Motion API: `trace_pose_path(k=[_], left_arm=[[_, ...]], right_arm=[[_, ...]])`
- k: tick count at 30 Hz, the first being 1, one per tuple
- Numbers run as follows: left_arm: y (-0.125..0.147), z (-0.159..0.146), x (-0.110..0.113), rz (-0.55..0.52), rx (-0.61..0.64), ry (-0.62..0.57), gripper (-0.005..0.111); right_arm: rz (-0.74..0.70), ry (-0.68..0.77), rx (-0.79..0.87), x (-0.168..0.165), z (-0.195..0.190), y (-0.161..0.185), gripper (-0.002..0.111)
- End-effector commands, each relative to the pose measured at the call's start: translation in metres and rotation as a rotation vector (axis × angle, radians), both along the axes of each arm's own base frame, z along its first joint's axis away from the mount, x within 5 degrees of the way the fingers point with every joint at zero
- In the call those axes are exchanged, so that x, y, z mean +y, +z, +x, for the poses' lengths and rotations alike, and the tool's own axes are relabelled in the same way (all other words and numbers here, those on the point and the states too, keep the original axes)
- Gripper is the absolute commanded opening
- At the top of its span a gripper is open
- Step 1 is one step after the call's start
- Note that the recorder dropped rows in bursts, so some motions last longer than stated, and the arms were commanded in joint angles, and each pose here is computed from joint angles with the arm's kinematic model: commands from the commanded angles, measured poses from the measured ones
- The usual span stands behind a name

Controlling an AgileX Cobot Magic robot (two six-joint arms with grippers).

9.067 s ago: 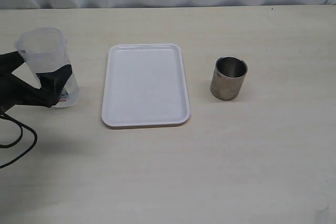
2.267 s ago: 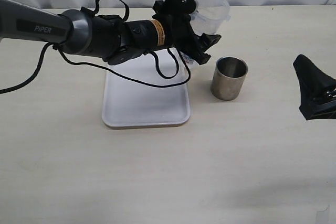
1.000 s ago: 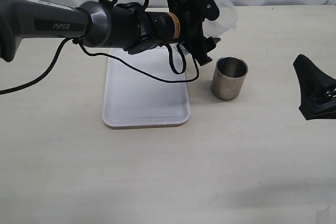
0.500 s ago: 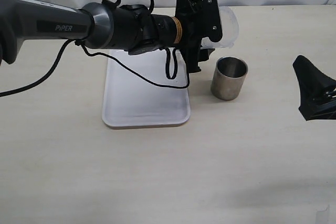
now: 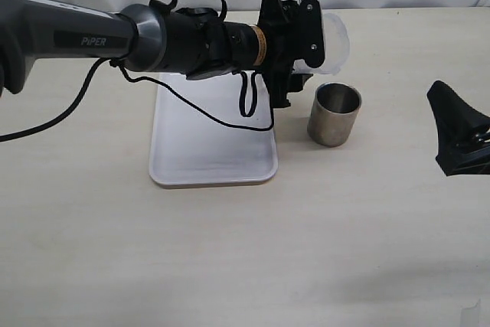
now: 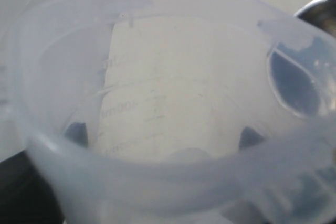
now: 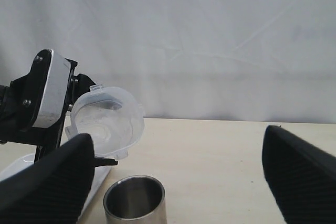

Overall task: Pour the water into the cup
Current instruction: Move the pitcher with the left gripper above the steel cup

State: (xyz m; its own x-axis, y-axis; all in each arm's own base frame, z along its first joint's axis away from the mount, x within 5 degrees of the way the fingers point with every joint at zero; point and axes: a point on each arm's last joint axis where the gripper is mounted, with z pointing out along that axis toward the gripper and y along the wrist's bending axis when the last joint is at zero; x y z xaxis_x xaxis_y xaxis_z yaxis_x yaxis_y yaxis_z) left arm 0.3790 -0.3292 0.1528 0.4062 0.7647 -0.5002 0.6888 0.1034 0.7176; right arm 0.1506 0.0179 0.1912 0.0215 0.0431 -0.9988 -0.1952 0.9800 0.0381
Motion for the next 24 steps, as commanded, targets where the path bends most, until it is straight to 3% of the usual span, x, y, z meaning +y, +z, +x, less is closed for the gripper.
trace_pose_path(k=[1,24], left_arm=[[0.0089,-0.0007,-0.0030,-0.023,-0.030,-0.027,0.000],[0.0077,-0.0087,-0.0111,0.039,-0.076,-0.091,0.000]], right_arm=[[-0.005,0.006,0.013,0.0004,-0.0003,-0.0017,0.081],[-0.005,0.006,0.013,0.0004,-0.0003,-0.0017,0.081]])
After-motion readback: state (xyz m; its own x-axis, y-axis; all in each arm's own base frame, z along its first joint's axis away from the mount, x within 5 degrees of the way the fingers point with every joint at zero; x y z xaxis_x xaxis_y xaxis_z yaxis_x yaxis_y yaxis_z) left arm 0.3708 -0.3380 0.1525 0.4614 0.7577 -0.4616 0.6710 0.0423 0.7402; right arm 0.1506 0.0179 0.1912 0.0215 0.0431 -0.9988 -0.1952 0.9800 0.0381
